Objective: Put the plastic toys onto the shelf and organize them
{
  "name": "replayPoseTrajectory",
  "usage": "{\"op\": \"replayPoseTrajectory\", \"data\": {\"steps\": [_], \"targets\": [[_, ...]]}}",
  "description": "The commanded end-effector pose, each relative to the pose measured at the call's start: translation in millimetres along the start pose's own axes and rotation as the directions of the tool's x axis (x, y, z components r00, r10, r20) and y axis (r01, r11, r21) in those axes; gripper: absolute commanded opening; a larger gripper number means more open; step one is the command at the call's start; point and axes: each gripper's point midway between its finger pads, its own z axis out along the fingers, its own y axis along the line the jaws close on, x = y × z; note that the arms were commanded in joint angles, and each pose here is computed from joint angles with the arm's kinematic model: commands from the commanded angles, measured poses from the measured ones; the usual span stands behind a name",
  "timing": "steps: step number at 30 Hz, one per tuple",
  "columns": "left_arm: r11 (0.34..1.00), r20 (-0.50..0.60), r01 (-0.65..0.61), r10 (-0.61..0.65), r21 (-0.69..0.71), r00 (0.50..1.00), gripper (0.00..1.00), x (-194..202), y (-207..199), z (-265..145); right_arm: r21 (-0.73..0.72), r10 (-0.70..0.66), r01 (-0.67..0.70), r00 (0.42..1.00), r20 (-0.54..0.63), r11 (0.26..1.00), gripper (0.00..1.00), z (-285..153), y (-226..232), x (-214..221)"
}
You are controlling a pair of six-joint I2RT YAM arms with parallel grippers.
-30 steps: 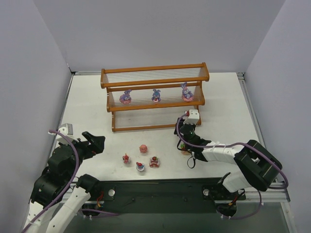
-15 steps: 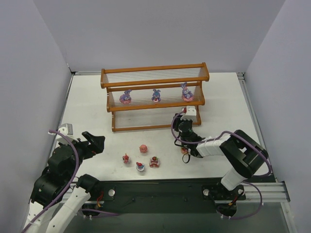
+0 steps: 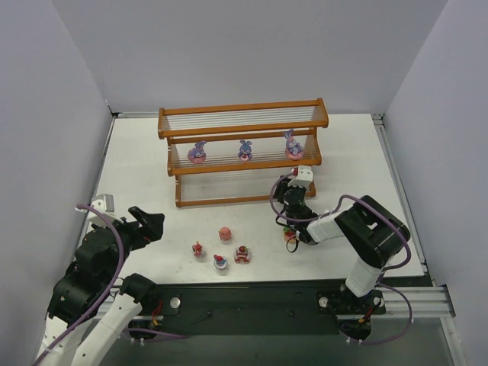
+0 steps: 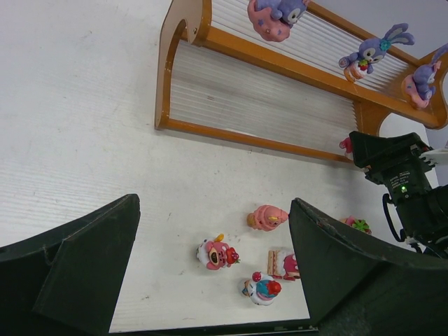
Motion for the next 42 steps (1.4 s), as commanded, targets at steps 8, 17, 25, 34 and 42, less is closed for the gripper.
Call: {"op": "replayPoseTrajectory", "data": {"steps": [8,17,25,34,42], "targets": [[1.000,0.017,0.014,-0.014,-0.002,1.000,0.97,-5,-1,-1,0.004,0.119,-0.119,0.993,0.022,0.993,0.00,13,6,-20],[1.000,0.007,0.020,-0.020,0.010,1.000,0.97,-4,-3,-4,0.017,0.129,-0.129,0.992,-0.011,0.992,0.00,19,9,-17],[1.000,0.008,0.014,-0.014,0.003,1.000,0.97,-5,-3,-3,0.106,0.107,-0.099,0.991,-0.077,0.989,0.01,25,2,-10],[1.000,0.003,0.012,-0.012,0.001,1.000,0.97,-6,-4,-3,0.142,0.103,-0.086,0.988,-0.114,0.986,0.04,25,-3,1],[1.000,0.003,0.013,-0.013,-0.001,1.000,0.97,-5,-3,-3,0.134,0.090,-0.071,0.987,-0.136,0.988,0.06,28,-6,7]]}}
